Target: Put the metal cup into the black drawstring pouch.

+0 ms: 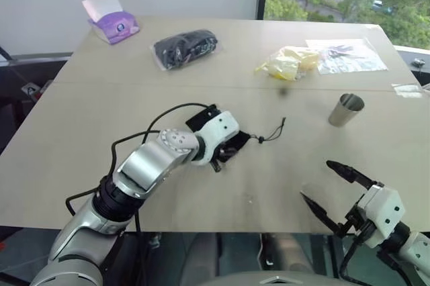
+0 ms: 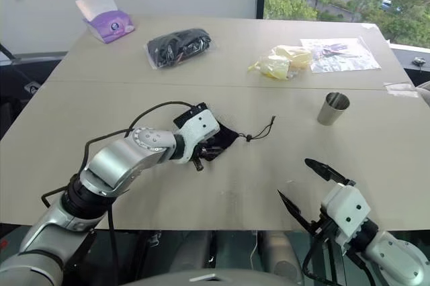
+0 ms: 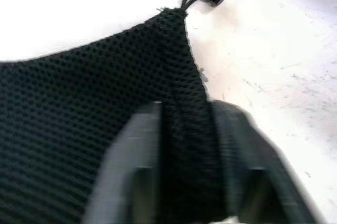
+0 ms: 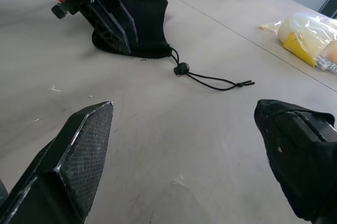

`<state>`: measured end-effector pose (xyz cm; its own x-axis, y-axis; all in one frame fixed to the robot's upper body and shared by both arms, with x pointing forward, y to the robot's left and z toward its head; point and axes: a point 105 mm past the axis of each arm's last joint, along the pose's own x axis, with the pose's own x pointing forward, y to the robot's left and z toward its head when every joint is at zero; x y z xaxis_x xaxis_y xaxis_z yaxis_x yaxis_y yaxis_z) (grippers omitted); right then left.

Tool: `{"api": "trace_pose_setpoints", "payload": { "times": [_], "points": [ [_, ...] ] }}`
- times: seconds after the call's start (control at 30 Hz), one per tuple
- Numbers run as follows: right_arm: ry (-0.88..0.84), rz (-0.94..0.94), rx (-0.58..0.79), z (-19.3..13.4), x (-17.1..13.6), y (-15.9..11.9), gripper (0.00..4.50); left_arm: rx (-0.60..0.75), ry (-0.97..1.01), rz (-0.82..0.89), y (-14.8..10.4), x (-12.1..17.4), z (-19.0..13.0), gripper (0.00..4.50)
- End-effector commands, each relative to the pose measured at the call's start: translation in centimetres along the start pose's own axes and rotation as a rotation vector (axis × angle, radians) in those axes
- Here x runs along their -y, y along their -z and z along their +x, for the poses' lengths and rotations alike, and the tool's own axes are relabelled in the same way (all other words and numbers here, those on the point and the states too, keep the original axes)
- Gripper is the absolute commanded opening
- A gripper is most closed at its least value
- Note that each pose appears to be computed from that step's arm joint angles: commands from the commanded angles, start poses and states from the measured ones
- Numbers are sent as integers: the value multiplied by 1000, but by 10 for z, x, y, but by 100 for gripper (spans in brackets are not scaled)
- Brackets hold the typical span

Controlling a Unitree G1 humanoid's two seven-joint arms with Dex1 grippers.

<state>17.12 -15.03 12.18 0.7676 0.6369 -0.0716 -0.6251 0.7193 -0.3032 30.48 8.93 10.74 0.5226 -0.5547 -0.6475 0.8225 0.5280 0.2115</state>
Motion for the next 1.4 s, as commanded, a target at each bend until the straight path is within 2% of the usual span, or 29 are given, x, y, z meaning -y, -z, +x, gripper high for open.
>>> {"api": "trace_pose_setpoints", "payload": {
  "times": [0.03,0.2,0.33,0.4,0.53,0.8,1.0,1.13,1.17,1.23,1.3,1.4],
  "points": [
    [35,-15,28,6,2,-9,450,20,-42,28,-4,-18,-10,6],
    [165,-34,-31,19,22,-5,450,66,-6,-72,0,-37,-20,6],
    [164,1,-52,31,34,-9,450,209,53,-142,-7,-45,-27,6],
    [242,-88,-94,34,54,-7,450,285,98,-151,-12,-45,-30,6],
    [346,-197,-85,39,86,-21,450,308,80,-192,-16,-51,-34,6],
    [282,-190,-310,46,149,-26,450,332,15,-177,-23,-55,-35,6],
    [216,-167,-451,63,182,-3,450,350,-22,-152,-26,-51,-38,6],
    [168,-187,-476,77,190,2,285,353,-71,-132,-27,-54,-43,0],
    [152,-182,-479,80,189,3,217,356,-80,-130,-27,-54,-44,0],
    [125,-206,-489,83,188,5,132,361,-90,-135,-28,-55,-45,0],
    [111,-216,-491,85,187,6,15,368,-101,-127,-29,-54,-46,0],
    [99,-229,-454,86,184,-4,5,389,-96,-149,-31,-52,-46,0]
  ]
}}
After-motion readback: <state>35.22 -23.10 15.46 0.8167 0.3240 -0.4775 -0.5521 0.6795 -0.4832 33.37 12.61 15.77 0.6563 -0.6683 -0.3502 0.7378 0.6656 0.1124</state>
